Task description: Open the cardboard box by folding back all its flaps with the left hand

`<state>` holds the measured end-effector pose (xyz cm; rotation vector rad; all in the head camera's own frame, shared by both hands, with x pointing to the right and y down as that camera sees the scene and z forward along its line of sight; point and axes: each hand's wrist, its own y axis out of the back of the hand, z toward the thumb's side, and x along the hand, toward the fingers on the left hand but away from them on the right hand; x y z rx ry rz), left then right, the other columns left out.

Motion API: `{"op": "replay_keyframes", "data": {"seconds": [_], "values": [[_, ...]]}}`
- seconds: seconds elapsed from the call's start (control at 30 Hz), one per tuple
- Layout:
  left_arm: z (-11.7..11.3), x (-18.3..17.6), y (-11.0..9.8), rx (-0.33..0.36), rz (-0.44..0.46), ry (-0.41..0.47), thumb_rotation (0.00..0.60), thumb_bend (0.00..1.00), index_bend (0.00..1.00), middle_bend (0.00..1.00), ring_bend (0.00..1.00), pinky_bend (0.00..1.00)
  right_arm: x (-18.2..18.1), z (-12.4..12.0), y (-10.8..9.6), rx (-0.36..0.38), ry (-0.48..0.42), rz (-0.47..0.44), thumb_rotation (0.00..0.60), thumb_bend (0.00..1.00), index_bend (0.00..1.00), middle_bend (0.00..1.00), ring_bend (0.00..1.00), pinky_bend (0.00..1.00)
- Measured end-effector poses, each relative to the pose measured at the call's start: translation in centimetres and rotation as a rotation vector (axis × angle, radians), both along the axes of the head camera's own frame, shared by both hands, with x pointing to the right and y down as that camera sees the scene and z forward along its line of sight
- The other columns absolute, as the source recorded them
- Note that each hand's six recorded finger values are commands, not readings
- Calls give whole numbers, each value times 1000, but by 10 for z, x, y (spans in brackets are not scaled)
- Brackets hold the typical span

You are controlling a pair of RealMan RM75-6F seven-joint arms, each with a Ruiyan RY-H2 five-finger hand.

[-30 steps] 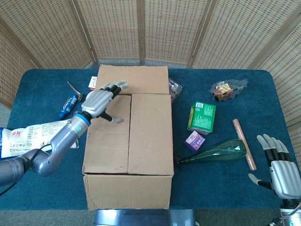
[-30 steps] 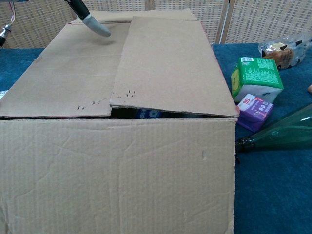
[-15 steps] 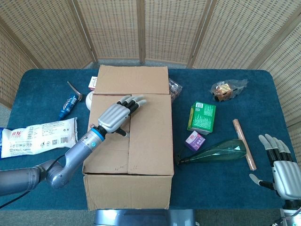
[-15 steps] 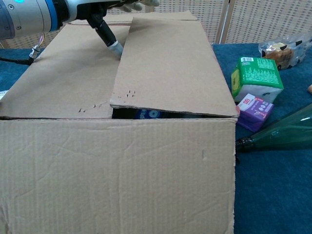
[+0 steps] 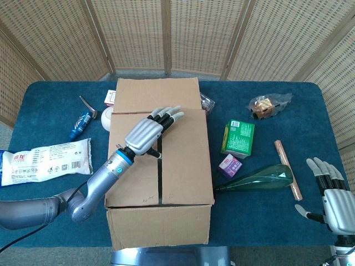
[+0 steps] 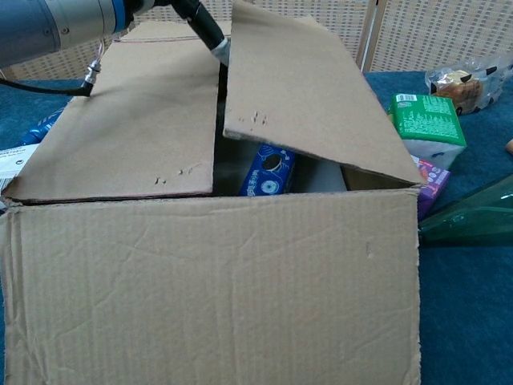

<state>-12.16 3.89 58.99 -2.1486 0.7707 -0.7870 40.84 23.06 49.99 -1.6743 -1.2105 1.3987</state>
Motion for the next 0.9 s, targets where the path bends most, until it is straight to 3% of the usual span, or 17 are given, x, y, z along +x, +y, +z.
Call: {"op": "replay_keyframes", "data": {"seconds": [0.27,0.53,0.77,0.9], "values": [[-29,18,-18,67,-3,45,600,0,0,0,0,30,0,0,-1,-2,-4,2,600,89,0,0,0,0],[-49,69,-31,112,-10,119,600,0,0,0,0,31,2,1,-2,-6,-2,8,600,89,0,0,0,0],[-51,105,-24,101,-5,131,600,0,0,0,0,32,2,2,-4,-11,2,9,600,89,0,0,0,0],[-47,107,-17,99,7,109,600,0,0,0,0,36,1,2,-4,-10,-1,4,600,90,0,0,0,0]]}}
